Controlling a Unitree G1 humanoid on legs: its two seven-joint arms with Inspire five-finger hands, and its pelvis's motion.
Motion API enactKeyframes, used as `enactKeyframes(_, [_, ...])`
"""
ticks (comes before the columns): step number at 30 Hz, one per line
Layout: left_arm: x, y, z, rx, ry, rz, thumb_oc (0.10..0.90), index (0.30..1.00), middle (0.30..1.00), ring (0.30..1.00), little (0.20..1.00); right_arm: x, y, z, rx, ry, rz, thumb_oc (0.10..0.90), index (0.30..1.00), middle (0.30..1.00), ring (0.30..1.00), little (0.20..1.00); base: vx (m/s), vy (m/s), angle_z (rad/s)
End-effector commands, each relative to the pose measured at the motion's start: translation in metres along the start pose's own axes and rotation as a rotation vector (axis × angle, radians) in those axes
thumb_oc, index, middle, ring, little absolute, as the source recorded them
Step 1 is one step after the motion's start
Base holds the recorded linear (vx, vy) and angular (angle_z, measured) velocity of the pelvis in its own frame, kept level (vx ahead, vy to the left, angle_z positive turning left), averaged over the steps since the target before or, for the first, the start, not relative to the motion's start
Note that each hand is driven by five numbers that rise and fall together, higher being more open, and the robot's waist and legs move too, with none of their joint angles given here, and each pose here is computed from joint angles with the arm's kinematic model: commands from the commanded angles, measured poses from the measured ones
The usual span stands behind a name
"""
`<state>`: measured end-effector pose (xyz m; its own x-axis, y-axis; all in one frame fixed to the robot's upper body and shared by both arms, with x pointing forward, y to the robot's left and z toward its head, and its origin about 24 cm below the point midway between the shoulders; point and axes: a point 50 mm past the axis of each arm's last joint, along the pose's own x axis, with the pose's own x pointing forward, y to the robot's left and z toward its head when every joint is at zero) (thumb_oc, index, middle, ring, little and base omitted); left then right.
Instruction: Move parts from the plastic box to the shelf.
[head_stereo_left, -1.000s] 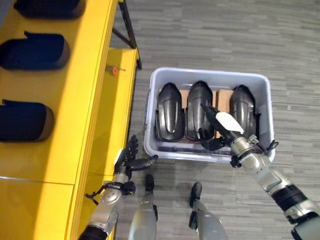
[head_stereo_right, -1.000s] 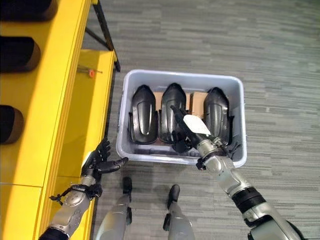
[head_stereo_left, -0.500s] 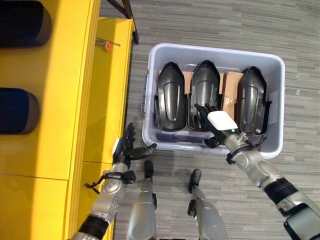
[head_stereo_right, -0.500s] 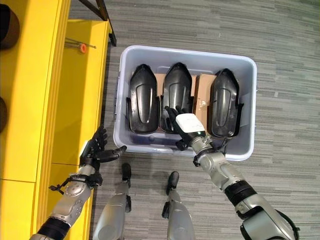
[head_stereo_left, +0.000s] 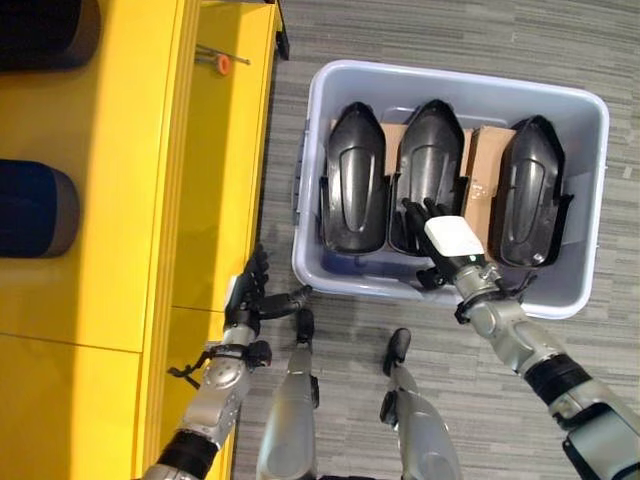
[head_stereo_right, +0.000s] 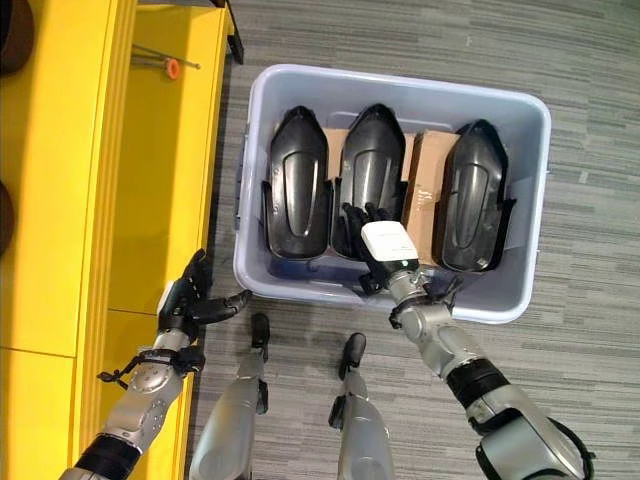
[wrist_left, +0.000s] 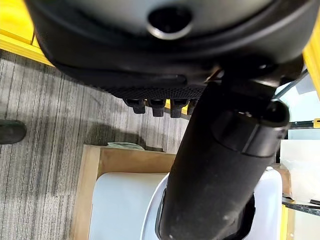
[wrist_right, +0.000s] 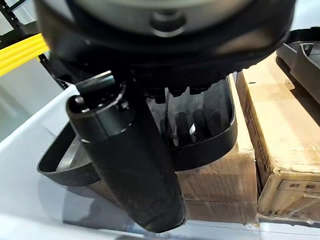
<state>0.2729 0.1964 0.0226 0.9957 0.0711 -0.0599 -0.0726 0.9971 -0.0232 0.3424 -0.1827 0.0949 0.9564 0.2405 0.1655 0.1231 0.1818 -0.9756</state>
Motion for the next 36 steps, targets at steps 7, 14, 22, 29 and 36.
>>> enactKeyframes(7, [0.001,0.005,0.032,-0.015,-0.191,0.038,0.9,1.0,1.0,1.0,1.0,0.035,-0.048,0.006,-0.08,-0.016,-0.205,0.9,1.0,1.0,1.0,1.0,0.0,0.0,0.0])
enactKeyframes(14, [0.0,0.003,0.034,-0.028,-0.2,0.033,0.9,1.0,1.0,1.0,1.0,0.05,-0.048,-0.004,-0.12,0.084,-0.188,0.9,1.0,1.0,1.0,1.0,0.0,0.002,-0.01])
enactKeyframes(22, [0.001,-0.002,0.032,-0.032,-0.189,0.009,0.9,1.0,1.0,1.0,1.0,0.055,-0.023,-0.019,-0.176,0.195,-0.028,0.4,0.3,0.3,0.3,0.3,0.0,0.0,-0.02])
enactKeyframes(29, [0.003,0.003,0.034,-0.029,-0.199,0.067,0.9,1.0,1.0,1.0,1.0,0.048,-0.004,-0.009,-0.093,0.188,-0.013,0.4,0.3,0.3,0.3,0.3,0.0,0.001,0.0])
enactKeyframes(36, [0.004,0.006,0.037,-0.023,-0.214,0.106,0.9,1.0,1.0,1.0,1.0,0.037,-0.001,-0.001,0.037,0.176,-0.115,0.4,0.3,0.3,0.3,0.3,0.0,0.0,0.0])
